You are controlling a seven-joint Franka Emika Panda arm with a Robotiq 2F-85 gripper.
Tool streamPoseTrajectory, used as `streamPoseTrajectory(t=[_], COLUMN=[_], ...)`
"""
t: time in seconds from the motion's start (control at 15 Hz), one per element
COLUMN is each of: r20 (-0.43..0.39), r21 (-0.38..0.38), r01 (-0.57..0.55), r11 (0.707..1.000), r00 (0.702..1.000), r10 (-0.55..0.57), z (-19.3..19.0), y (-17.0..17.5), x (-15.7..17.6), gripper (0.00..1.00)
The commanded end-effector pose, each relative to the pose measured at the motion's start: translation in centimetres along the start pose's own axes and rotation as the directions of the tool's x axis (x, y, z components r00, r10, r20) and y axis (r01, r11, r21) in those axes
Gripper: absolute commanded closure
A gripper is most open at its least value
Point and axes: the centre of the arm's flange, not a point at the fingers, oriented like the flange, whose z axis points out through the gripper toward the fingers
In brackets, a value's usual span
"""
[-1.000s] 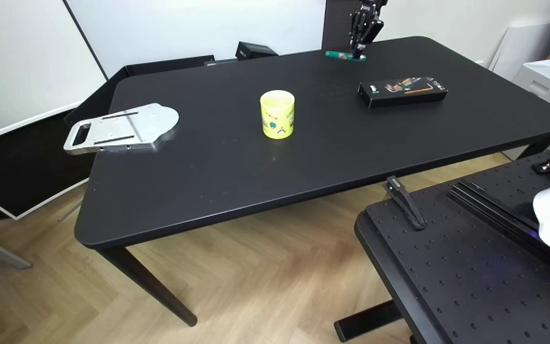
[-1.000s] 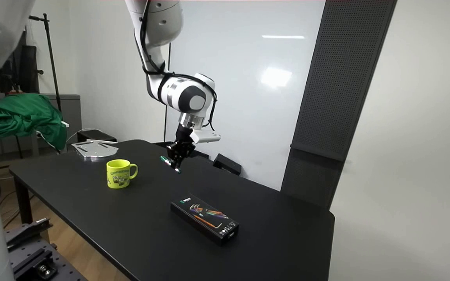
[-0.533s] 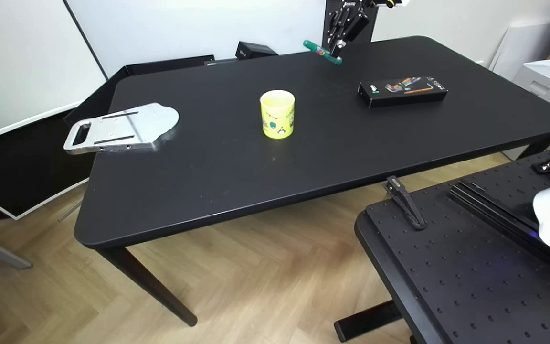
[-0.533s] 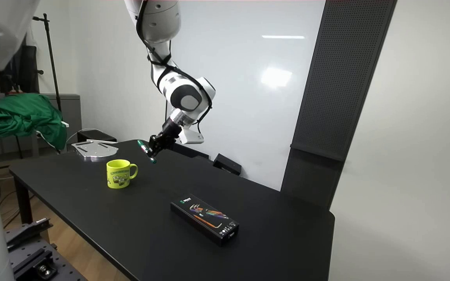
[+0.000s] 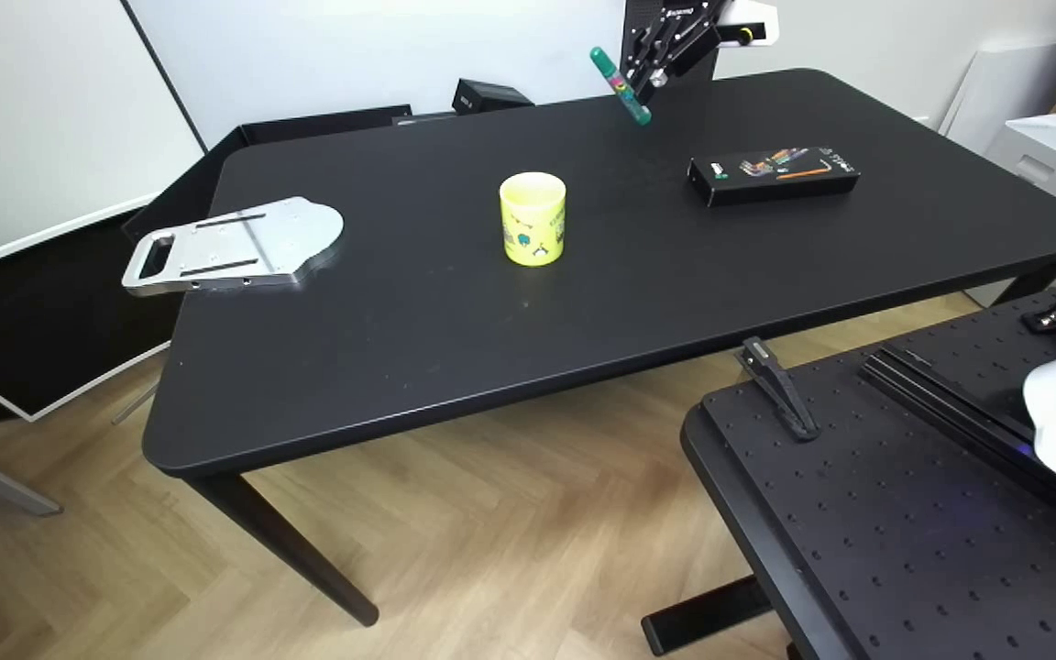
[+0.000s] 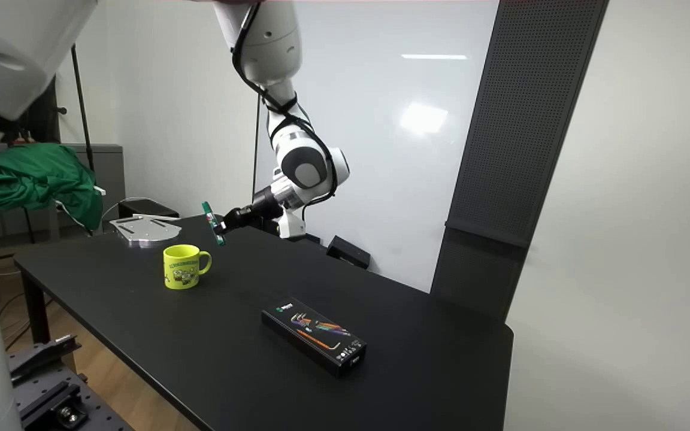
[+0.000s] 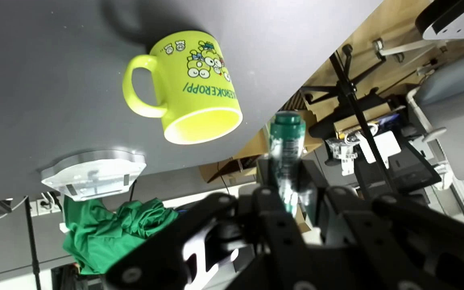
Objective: Put the marker in the green cup
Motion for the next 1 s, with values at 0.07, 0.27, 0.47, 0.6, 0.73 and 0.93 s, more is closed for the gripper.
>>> streamPoseTrajectory(t=[0.07,0.27,0.47,0.6,0.73,0.93], r20=[-0.123,-0.159,-0.172,-0.176,-0.152,-0.145], r21=[0.054,0.087,0.150,0.192,0.164,0.164], r01=[0.049,0.071,0.105,0.111,0.106,0.101], r11=[0.997,0.994,0.983,0.975,0.981,0.981], r00=[0.992,0.986,0.982,0.981,0.985,0.986], r10=[-0.042,-0.057,-0.078,-0.076,-0.081,-0.077], z=[0.3,1.5,3.7,5.3,5.6,5.8], y=[2.9,4.5,6.0,6.7,4.8,4.8], x=[-0.4,0.5,1.9,2.9,2.3,2.0], gripper=[0.95,0.95,0.95,0.95,0.79,0.79])
